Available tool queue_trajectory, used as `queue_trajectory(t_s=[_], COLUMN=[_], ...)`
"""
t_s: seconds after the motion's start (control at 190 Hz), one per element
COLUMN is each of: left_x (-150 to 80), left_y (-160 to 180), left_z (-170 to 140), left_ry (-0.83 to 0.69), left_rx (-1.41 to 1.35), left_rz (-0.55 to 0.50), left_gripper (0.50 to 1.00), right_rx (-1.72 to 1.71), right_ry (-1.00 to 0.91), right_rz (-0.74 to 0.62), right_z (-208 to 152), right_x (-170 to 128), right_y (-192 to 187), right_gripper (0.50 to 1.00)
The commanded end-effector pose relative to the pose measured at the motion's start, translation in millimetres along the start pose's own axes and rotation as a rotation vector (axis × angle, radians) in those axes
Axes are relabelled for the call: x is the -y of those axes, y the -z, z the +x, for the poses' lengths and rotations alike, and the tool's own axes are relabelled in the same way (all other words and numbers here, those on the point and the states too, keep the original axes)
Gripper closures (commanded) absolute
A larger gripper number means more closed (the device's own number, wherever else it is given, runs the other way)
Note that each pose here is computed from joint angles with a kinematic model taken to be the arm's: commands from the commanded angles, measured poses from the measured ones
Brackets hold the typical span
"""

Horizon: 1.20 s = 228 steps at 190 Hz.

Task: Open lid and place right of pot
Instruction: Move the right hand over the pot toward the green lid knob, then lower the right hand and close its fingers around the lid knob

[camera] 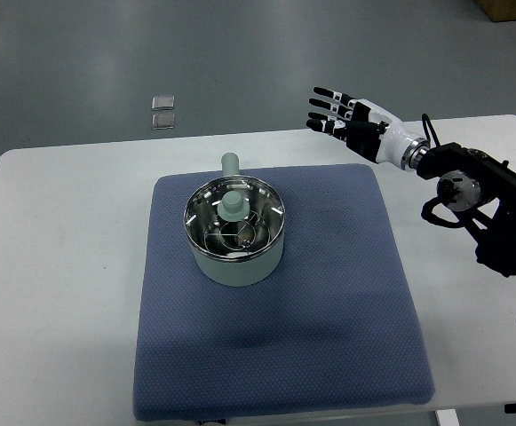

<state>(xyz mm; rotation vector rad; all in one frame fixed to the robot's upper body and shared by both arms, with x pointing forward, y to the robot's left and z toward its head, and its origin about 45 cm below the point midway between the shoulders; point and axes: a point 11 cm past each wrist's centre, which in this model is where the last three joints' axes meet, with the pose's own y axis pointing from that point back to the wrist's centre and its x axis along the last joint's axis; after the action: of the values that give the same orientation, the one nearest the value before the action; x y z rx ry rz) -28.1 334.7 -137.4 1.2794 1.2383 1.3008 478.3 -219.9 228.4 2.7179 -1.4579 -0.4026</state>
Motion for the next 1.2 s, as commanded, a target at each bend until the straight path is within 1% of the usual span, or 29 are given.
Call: queue_trajectory(t_s=[0.0,0.116,0.163,0.169,0.179,0.227,0.343,0.591,0.701,0.865,0.96,1.012,1.018,1.102,1.197], left_x=[0,0,0,0,0,0,0,0,0,0,0,0,0,0,0], left_y=[0,0,0,0,0,-1,-1,0,0,0,0,0,0,0,0], left_z=[-1,-1,-1,-1,-1,-1,0,1,1,1,1,1,1,2,2], left_ry=[0.005,0.009,0.009,0.009,0.009,0.009,0.006,0.002,0.002,0.002,0.002,0.002,0.001,-0.001,-0.001], left_rx=[0.0,-0.001,-0.001,0.0,-0.001,-0.001,0.001,0.0,0.0,0.0,0.0,0.0,0.0,0.0,0.0], left_rz=[0.0,0.0,0.0,0.0,0.0,-0.002,-0.001,0.0,0.0,0.0,0.0,0.0,0.0,0.0,0.0], left_gripper=[0.5,0.5,0.5,0.5,0.5,0.5,0.5,0.5,0.5,0.5,0.5,0.5,0.5,0.5,0.5], right_rx=[-0.138,-0.319,-0.319,-0.407,-0.428,-0.507,-0.75,-1.156,-1.26,-1.375,-1.402,-1.402,-1.433,-1.459,-1.46], right_ry=[0.077,0.174,0.174,0.213,0.223,0.254,0.361,0.583,0.659,0.701,0.745,0.745,0.735,0.709,0.701], right_rz=[-0.018,-0.062,-0.062,-0.061,-0.059,-0.066,-0.085,-0.073,-0.096,-0.173,-0.173,-0.173,-0.171,-0.154,-0.139], right_z=[-10,-29,-29,-36,-38,-44,-74,-140,-161,-163,-179,-179,-179,-176,-175], right_x=[7,16,16,18,19,20,27,31,32,34,38,38,40,41,42], right_y=[21,38,38,51,55,63,84,101,92,71,55,55,50,41,40], right_gripper=[0.564,0.566,0.566,0.564,0.566,0.564,0.564,0.566,0.566,0.566,0.568,0.568,0.568,0.568,0.568])
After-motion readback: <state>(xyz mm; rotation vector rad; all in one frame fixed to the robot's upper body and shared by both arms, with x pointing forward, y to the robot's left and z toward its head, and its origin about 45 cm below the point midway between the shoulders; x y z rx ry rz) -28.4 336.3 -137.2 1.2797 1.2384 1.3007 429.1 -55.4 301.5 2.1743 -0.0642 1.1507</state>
